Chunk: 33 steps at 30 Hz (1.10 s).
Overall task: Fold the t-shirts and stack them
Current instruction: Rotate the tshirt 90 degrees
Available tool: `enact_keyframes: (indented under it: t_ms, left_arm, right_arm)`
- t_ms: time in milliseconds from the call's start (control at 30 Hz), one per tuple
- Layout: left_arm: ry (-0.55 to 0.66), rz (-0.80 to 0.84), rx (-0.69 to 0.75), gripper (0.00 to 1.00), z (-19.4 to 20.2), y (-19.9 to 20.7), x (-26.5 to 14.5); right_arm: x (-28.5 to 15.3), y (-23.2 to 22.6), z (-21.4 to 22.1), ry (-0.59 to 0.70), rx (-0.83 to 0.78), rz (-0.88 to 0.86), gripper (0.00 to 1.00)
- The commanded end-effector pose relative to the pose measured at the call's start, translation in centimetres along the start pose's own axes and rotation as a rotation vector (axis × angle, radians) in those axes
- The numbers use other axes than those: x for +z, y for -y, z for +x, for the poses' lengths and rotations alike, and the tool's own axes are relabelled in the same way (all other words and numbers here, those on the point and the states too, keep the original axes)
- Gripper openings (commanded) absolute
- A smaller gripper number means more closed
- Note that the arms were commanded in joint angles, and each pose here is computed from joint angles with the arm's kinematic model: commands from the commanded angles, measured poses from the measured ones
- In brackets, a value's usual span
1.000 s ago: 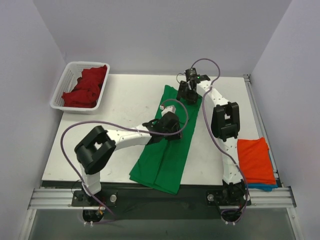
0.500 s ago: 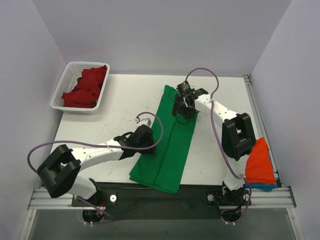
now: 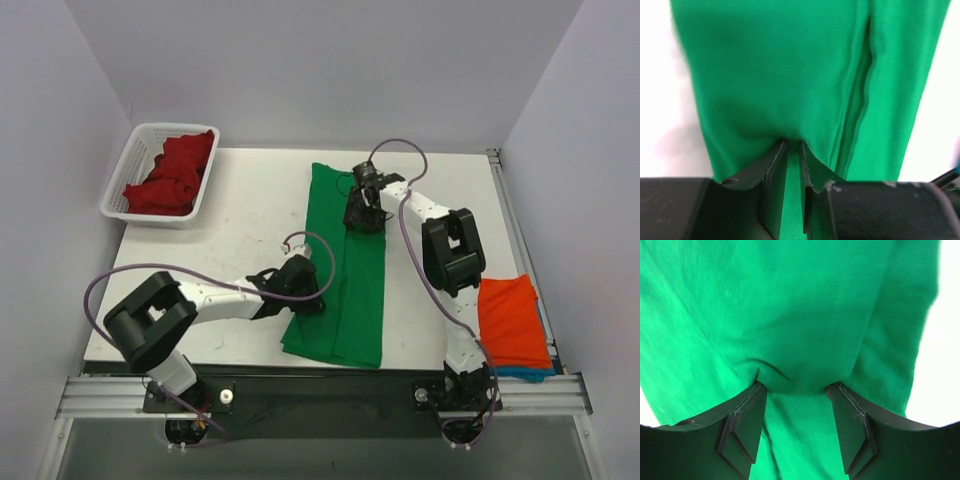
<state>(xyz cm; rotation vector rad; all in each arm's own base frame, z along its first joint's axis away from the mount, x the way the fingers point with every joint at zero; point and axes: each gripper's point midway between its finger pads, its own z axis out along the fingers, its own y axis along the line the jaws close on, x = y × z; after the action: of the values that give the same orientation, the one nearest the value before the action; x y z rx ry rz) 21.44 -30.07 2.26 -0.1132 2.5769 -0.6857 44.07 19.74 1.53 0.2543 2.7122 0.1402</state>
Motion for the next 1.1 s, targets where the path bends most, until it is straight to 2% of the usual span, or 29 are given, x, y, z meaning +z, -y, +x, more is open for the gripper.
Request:
enact_keyframes:
  t_ms: [0, 33, 67, 200, 267, 433, 500, 567, 600, 700, 800, 867, 933, 967, 1067]
  left_arm:
    - [-0.024, 0.026, -0.045, 0.27, -0.7, 1.0, 2.2]
    - [-0.02, 0.034, -0.057, 0.27, -1.7, 1.5, 3.0]
    - [-0.026, 0.038, -0.06, 0.27, -1.9, 1.7, 3.4]
    - [-0.026, 0.134, -0.011, 0.28, -3.6, 4.9, 3.4]
    - [-0.018, 0.196, 0.021, 0.32, -4.6, 7.0, 2.5]
    - [0.045, 0.261, 0.064, 0.48, -6.3, 8.7, -1.7]
    - [0.039, 0.203, 0.06, 0.48, -5.5, 6.7, -2.8]
    - [0.084, 0.183, 0.04, 0.48, -5.7, 5.7, -4.9]
    - [0.069, 0.115, 0.036, 0.48, -4.4, 3.3, -5.0]
    - [0.083, 0.029, 0.022, 0.44, -2.8, -0.6, -6.3]
    - [0.075, 0.059, 0.034, 0.4, -1.4, -1.3, -6.8]
    - [0.05, 0.037, 0.05, 0.4, -0.1, -2.5, -6.5]
    - [0.032, 0.049, 0.074, 0.43, 1.1, -3.3, -6.1]
    - [0.054, 0.096, 0.088, 0.48, 0.7, -2.5, -6.0]
    - [0.062, 0.143, 0.12, 0.52, 0.9, -2.0, -5.5]
  right_arm:
    - [1.5, 0.0, -2.2, -0.012, 0.01, -0.035, 0.55]
    - [2.6, 0.3, -2.2, -0.03, 0.01, -0.035, 0.55]
    - [2.1, -0.6, -3.9, -0.004, -0.001, -0.066, 0.55]
    - [1.4, -2.2, -4.8, -0.013, -0.056, -0.145, 0.58]
    - [-0.2, -2.7, -5.9, 0.02, -0.063, -0.167, 0.61]
    - [-5.4, -3.7, -8.0, 0.102, -0.051, -0.218, 0.64]
    - [-6.9, -4.0, -8.0, 0.119, -0.045, -0.228, 0.64]
    - [-8.5, -3.7, -7.4, 0.137, -0.047, -0.214, 0.64]
    - [-9.0, -4.2, -6.8, 0.141, -0.062, -0.215, 0.64]
    - [-10.1, -5.4, -5.3, 0.146, -0.093, -0.216, 0.63]
    - [-9.7, -6.9, -4.6, 0.146, -0.112, -0.221, 0.57]
    - [-8.7, -7.9, -4.0, 0.139, -0.113, -0.219, 0.52]
    - [-7.2, -8.8, -3.3, 0.133, -0.119, -0.227, 0.5]
    - [-6.7, -9.6, -3.7, 0.152, -0.1, -0.251, 0.49]
    - [-4.4, -11.0, -2.8, 0.128, -0.089, -0.287, 0.43]
